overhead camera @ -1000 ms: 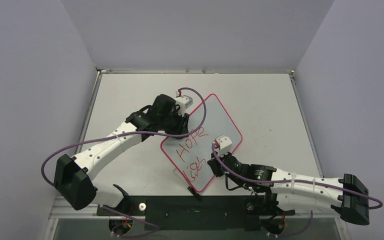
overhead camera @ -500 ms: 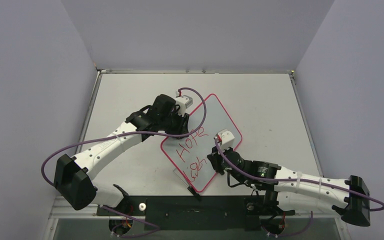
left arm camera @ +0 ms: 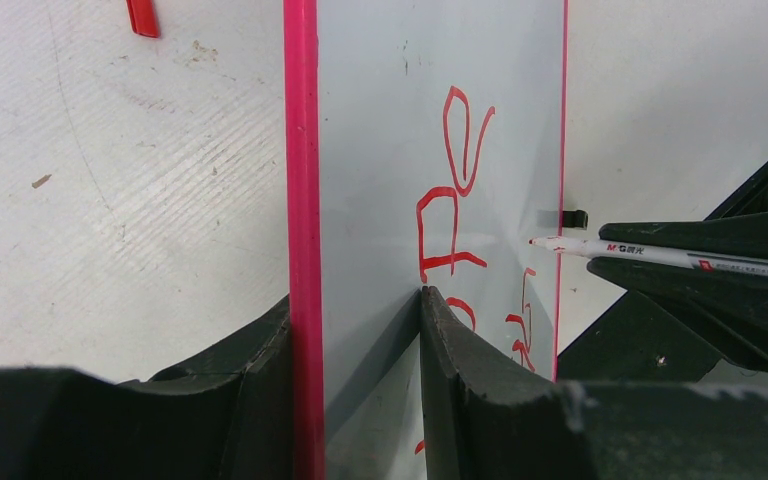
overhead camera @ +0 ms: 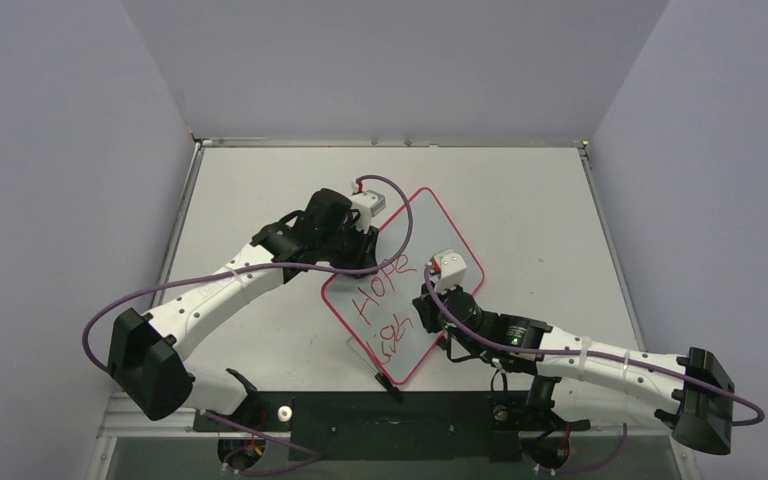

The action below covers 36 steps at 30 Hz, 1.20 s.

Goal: Write a sentence on the whiteboard

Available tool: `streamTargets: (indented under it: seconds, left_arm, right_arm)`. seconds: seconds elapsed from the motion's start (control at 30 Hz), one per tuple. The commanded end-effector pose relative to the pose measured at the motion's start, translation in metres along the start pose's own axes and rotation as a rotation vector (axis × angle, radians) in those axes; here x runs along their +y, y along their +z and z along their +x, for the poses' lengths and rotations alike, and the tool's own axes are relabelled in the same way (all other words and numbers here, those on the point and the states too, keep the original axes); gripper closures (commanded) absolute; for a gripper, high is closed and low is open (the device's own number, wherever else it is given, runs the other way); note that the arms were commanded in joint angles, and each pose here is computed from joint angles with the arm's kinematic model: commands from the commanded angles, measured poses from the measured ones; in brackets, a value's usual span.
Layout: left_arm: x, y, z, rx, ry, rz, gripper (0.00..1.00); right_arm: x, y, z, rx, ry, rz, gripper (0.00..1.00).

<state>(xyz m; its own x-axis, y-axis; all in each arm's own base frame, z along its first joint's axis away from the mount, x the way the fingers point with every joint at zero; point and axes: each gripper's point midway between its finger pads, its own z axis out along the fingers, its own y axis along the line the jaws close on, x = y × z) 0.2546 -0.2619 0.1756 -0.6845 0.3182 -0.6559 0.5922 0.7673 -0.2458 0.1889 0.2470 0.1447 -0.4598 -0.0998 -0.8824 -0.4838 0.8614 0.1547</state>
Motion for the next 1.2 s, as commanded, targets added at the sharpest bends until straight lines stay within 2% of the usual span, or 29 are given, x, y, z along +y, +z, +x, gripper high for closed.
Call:
streamTargets:
  seconds: [0.0,0.37,0.7,1.17]
  left_arm:
    - [0.051,0.002,0.039,0.154,0.172,-0.23,1.0]
    - [0.051,0.002,0.038,0.152,0.172,-0.23,1.0]
    - [0.051,0.002,0.038,0.153,0.172,-0.229,1.0]
    - [0.051,0.001,0.038,0.15,0.172,-0.232,1.0]
  right_arm:
    - [0.006,0.007,-0.009,-0.036,0.028,-0.021,1.0]
    - [0.005,0.014,0.001,-0.016,0.041,-0.024,1.0]
    - [-0.036,0.015,0.006,-0.006,0.077,0.122,1.0]
    - [-0.008,-0.009,-0.044,-0.108,0.083,-0.045,1.0]
